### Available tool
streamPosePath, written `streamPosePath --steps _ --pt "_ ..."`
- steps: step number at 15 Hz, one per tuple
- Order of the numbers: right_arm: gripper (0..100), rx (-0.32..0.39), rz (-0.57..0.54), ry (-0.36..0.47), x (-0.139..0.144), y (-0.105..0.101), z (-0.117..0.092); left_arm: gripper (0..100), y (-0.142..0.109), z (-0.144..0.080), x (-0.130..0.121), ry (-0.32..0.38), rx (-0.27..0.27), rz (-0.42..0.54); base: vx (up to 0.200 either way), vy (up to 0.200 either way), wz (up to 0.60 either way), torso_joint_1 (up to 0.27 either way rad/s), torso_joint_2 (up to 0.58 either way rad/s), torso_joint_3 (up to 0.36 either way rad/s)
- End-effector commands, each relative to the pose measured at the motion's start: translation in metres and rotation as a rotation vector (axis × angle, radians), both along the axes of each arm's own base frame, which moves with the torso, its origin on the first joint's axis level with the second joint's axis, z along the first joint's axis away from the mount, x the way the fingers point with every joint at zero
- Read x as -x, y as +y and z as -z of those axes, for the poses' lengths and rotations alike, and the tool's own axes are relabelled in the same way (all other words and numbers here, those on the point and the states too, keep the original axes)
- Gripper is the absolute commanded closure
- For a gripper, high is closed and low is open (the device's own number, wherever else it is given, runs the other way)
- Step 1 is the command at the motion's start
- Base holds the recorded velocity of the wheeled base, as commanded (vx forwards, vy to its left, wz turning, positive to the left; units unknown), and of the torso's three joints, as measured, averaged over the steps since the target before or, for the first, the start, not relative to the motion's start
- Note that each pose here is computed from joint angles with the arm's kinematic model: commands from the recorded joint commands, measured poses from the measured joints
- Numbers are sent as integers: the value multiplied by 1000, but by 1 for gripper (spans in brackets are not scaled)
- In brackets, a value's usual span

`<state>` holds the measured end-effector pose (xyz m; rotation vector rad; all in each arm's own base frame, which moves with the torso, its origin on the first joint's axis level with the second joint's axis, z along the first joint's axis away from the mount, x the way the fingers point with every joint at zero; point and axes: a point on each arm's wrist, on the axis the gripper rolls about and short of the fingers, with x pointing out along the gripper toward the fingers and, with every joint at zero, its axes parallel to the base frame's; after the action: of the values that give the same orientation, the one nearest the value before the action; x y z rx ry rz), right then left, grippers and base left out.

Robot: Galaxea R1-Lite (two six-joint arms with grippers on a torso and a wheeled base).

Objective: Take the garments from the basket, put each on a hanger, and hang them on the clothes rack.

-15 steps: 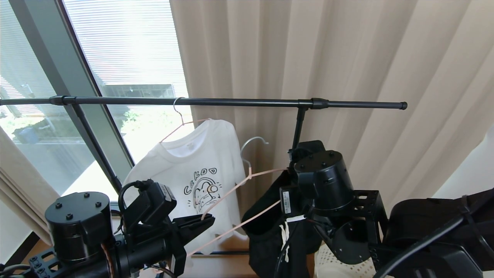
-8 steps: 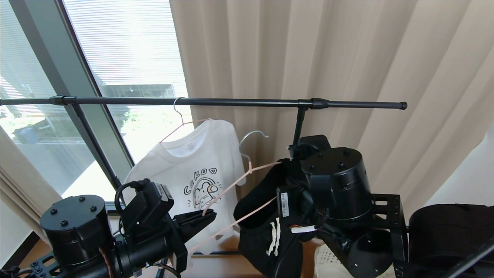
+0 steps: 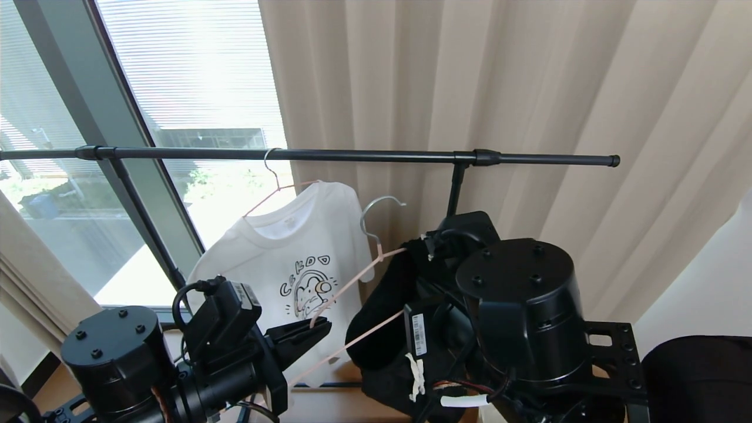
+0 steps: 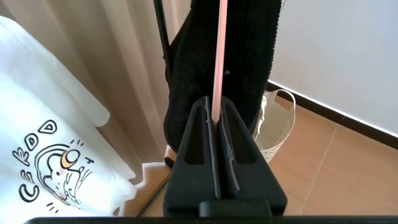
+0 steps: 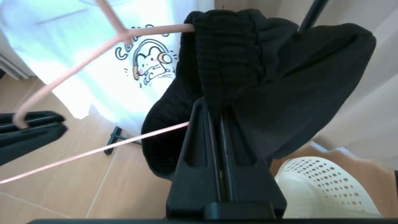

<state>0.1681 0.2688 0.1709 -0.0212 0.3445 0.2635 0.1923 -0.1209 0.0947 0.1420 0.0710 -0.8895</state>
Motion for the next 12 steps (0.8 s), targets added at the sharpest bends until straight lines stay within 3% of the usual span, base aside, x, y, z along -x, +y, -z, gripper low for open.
streamPosePath --steps 1,7,12 --pt "100 -11 -16 -7 5 1 -4 100 0 2 0 9 -5 1 0 0 0 0 0 0" --pt "100 -10 -77 -2 20 13 0 100 1 7 1 33 -17 -1 0 0 0 0 0 0" --pt "100 -12 -74 -6 19 14 -1 100 1 -4 3 19 32 -4 0 0 0 0 0 0"
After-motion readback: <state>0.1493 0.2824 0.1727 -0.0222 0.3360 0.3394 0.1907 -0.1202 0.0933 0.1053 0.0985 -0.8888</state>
